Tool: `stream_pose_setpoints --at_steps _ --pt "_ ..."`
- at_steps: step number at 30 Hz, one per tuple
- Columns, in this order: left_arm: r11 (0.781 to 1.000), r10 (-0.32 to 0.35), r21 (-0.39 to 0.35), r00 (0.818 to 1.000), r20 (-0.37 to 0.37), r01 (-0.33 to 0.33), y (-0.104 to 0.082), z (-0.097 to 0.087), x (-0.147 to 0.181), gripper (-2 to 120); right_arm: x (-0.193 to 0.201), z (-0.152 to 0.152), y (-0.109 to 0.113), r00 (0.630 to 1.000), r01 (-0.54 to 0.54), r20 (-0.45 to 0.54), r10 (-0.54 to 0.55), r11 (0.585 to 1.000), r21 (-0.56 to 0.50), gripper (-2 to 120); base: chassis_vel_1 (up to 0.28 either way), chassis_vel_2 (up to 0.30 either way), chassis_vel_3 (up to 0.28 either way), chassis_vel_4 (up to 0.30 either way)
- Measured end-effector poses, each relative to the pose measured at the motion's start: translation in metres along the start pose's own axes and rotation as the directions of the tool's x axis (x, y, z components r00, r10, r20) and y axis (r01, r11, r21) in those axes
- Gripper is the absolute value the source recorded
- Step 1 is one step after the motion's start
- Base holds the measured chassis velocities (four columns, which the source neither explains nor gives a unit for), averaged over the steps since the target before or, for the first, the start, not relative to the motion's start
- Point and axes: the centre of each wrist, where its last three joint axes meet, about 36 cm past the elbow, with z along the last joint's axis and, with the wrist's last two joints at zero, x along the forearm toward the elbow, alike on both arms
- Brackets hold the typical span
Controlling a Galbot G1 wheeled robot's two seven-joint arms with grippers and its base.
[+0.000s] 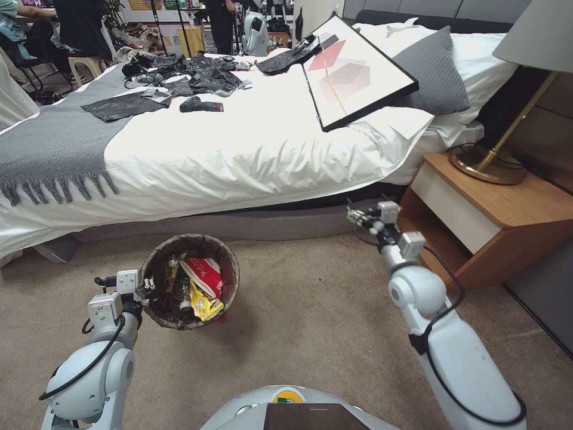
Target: Pick up the trash bin, then pick up the garbage from the floor and place it into the trash bin.
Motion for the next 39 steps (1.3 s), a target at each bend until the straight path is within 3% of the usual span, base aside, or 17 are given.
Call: stream_pose_setpoints --at_steps 3,14,39 --pt "1.0 0.007 -0.001 1.0 0.003 -0.007 -0.001 0.001 0.001 4 0.022 0.018 -0.006 0.998 -0.056 -0.004 0.056 0.998 0.024 100 0.0 0.0 0.0 0.0" --pt "1.0 0.012 0.007 1.0 0.01 -0.012 -0.001 0.008 0.004 4 0.056 0.034 -0.008 0.985 -0.173 0.039 0.171 0.981 0.081 100 0.0 0.0 0.0 0.0" --pt "0.999 0.019 0.039 0.999 0.027 -0.02 -0.002 0.008 0.005 4 0.06 0.046 0.004 0.985 -0.168 0.042 0.164 0.981 0.098 100 0.0 0.0 0.0 0.0"
